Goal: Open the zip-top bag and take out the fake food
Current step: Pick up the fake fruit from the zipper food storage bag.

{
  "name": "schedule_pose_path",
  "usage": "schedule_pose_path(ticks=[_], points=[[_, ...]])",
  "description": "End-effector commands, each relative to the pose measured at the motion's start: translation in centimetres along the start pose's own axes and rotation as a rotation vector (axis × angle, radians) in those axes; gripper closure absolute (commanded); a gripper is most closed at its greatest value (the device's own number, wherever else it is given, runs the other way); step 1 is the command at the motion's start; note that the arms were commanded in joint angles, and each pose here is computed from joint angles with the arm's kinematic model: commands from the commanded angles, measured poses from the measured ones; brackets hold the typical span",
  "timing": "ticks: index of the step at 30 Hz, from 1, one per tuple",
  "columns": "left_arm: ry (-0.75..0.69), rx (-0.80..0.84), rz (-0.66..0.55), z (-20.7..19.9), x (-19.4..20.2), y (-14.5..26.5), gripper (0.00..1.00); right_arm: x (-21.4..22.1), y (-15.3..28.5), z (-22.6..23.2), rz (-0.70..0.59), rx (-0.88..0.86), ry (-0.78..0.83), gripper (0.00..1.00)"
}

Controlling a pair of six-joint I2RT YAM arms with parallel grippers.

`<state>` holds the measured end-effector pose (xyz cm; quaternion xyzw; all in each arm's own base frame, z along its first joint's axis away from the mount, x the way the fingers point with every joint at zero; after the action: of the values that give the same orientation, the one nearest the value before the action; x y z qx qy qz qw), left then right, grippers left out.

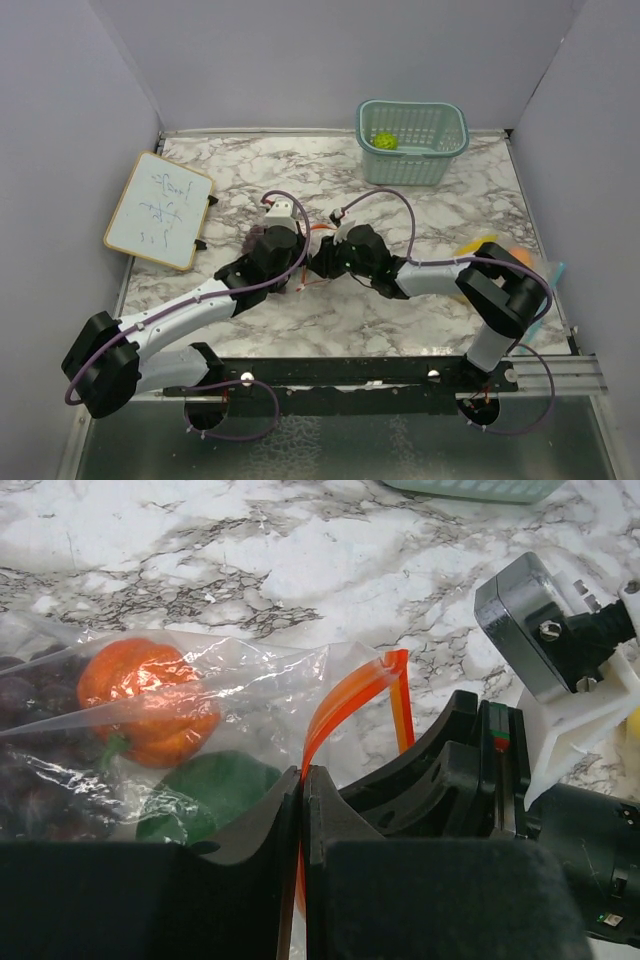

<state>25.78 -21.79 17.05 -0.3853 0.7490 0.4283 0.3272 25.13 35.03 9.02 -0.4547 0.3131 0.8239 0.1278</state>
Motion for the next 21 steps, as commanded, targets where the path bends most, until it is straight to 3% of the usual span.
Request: schedule_pose_path(ticks=[1, 3, 6, 9, 12, 17, 21], points=[[0.022, 0.017, -0.006, 0.0, 0.0, 0.2, 0.92, -2.5, -1.1, 1.9, -0.107, -0.084, -0.016, 0.78], [0.024, 0.012, -0.007, 0.2, 0.2, 0.2, 0.92, -2.9, -1.1, 2.3, -0.124, -0.103, -0.027, 0.76], [0.026, 0.008, -0.010, 0.3, 0.2, 0.2, 0.92, -3.1, -1.5, 2.6, -0.130, -0.117, -0.037, 0.63], [0.028, 0.011, -0.012, 0.2, 0.2, 0.1, 0.92, -2.7, -2.3, 2.4, -0.105, -0.105, -0.055, 0.36], [0.026, 0.011, -0.011, 0.2, 0.2, 0.1, 0.92, -1.8, -3.2, 2.2, -0.071, -0.076, -0.064, 0.18], [0.024, 0.008, -0.012, 0.3, 0.2, 0.2, 0.92, -0.5, -4.8, 2.1, -0.013, -0.015, -0.043, 0.05], [0.024, 0.008, -0.010, 0.4, 0.4, 0.1, 0.92, 0.7, -6.2, 2.2, 0.037, -0.012, -0.035, 0.00]])
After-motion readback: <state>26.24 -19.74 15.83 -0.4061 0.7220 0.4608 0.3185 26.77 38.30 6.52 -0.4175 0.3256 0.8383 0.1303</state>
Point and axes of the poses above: each gripper's point midway between its finger pads, its own y axis back along the fingers, its own z axis along the line the jaws close on, x = y × z, the point moved 3 cm from there along y, back along the fingers, and after that the axes turned 7 degrees about y, right-handed, at the moved point
